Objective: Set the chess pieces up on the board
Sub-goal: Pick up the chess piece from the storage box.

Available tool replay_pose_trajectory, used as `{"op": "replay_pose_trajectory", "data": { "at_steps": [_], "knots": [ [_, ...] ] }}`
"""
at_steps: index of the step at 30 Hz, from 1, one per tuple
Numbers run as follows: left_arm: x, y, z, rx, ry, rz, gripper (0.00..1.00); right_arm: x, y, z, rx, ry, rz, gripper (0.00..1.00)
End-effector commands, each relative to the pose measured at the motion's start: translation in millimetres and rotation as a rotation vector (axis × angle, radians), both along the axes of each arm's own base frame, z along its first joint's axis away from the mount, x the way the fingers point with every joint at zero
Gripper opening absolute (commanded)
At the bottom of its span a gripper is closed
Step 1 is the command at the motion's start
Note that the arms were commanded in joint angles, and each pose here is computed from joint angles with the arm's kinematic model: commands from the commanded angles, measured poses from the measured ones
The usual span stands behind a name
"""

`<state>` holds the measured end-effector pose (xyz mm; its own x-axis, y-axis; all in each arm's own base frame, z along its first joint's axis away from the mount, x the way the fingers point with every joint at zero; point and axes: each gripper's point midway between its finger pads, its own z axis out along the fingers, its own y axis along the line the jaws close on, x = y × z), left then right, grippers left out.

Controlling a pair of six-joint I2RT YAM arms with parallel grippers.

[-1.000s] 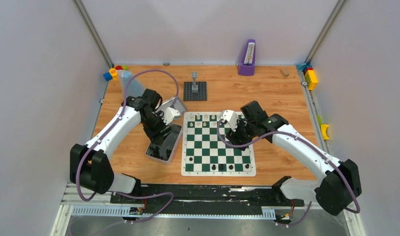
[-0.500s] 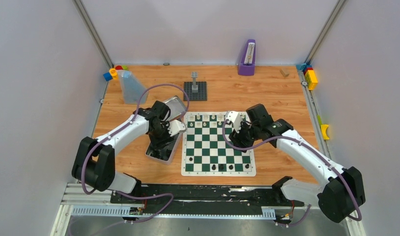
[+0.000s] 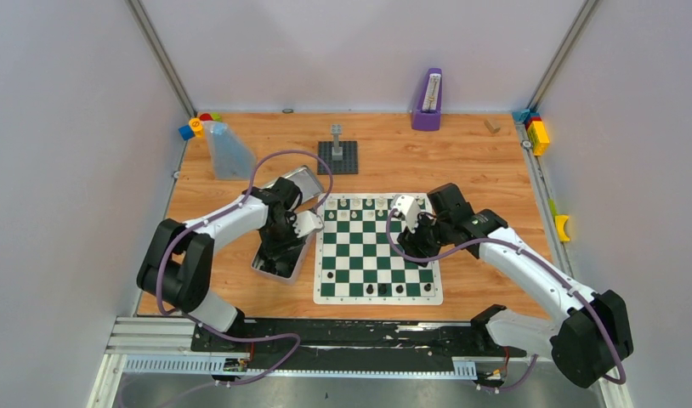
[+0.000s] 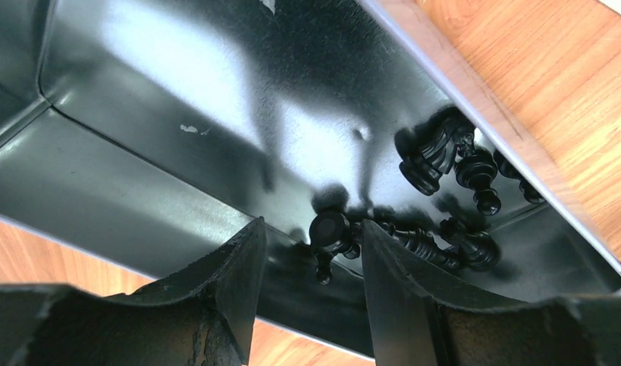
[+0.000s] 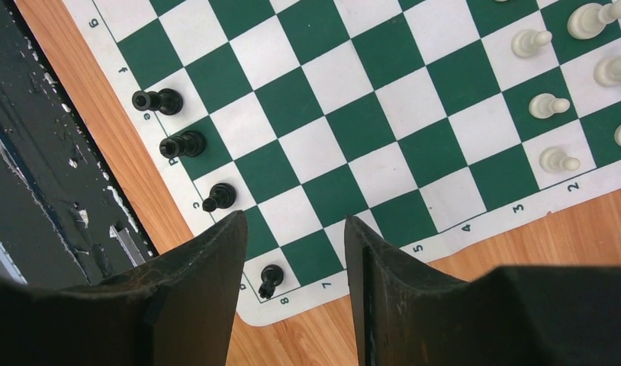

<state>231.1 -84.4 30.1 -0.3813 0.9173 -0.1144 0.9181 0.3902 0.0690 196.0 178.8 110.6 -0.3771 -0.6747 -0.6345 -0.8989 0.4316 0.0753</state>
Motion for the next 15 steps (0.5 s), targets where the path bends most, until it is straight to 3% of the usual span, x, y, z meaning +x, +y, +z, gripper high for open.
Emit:
{"op": "replay_pose_trajectory", "data": {
  "at_steps": [1,7,15],
  "knots": [
    [0.3,-0.1,-3.1,0.014,0.010,0.025,0.57,5.4,5.4,9.6,0.047,-0.037,-0.001,0.51],
    [-3.9,-2.1,-8.2,0.008,0.039,0.041,0.54,4.9,4.9,8.6,0.045,-0.034,-0.001,0.50],
    [-6.1,-3.8,-8.5,0.002,0.057,0.060,0.41,4.4,3.9,5.6,0.038,-0.031,0.002,0.50]
  ]
}}
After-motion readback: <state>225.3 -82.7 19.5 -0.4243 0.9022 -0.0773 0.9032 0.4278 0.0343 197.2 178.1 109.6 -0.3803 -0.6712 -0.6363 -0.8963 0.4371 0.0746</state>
